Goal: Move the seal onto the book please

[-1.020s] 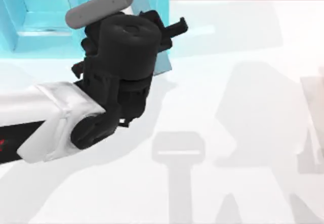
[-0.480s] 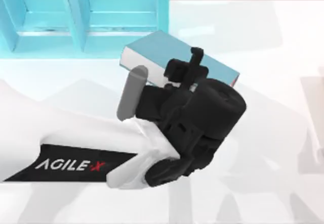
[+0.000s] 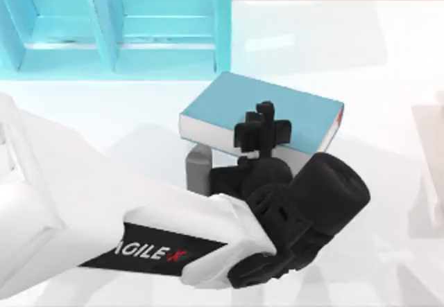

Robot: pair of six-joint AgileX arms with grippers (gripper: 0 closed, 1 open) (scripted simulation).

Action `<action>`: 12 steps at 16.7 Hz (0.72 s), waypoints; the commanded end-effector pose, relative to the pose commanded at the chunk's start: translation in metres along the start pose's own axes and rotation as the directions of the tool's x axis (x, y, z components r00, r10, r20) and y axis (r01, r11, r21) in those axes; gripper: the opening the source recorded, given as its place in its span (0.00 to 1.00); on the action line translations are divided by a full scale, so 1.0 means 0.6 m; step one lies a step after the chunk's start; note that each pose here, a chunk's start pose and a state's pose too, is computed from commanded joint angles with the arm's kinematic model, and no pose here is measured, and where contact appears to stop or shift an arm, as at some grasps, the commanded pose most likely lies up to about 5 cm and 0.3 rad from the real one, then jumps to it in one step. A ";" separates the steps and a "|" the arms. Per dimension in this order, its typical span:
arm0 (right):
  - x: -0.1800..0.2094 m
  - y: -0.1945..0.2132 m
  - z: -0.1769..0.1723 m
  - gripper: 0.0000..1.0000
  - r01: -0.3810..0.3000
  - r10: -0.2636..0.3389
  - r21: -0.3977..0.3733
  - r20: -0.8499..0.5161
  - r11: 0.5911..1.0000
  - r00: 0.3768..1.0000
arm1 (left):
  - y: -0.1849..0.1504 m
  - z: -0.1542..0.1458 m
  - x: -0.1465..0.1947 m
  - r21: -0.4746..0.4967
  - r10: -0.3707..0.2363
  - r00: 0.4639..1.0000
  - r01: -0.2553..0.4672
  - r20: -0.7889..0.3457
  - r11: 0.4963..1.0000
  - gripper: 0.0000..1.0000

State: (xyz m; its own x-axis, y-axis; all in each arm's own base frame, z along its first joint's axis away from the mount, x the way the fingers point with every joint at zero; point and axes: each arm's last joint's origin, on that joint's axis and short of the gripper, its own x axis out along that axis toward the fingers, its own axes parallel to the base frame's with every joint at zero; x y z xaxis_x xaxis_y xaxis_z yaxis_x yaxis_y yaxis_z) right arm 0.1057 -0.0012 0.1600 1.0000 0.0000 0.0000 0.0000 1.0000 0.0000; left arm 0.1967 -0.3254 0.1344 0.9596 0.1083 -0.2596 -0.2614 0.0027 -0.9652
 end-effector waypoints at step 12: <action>0.000 0.000 0.000 1.00 0.000 0.000 0.000 0.000 1.000 1.000 | 0.006 0.002 -0.006 0.004 0.005 1.000 -0.005 0.004 1.000 0.00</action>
State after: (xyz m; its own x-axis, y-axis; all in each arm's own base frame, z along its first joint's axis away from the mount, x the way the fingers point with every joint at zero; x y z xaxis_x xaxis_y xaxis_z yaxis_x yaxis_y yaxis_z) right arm 0.1057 -0.0012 0.1600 1.0000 0.0000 0.0000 0.0000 1.0000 0.0000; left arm 0.1924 -0.3247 0.1319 0.9580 0.1121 -0.2640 -0.2663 0.0064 -0.9639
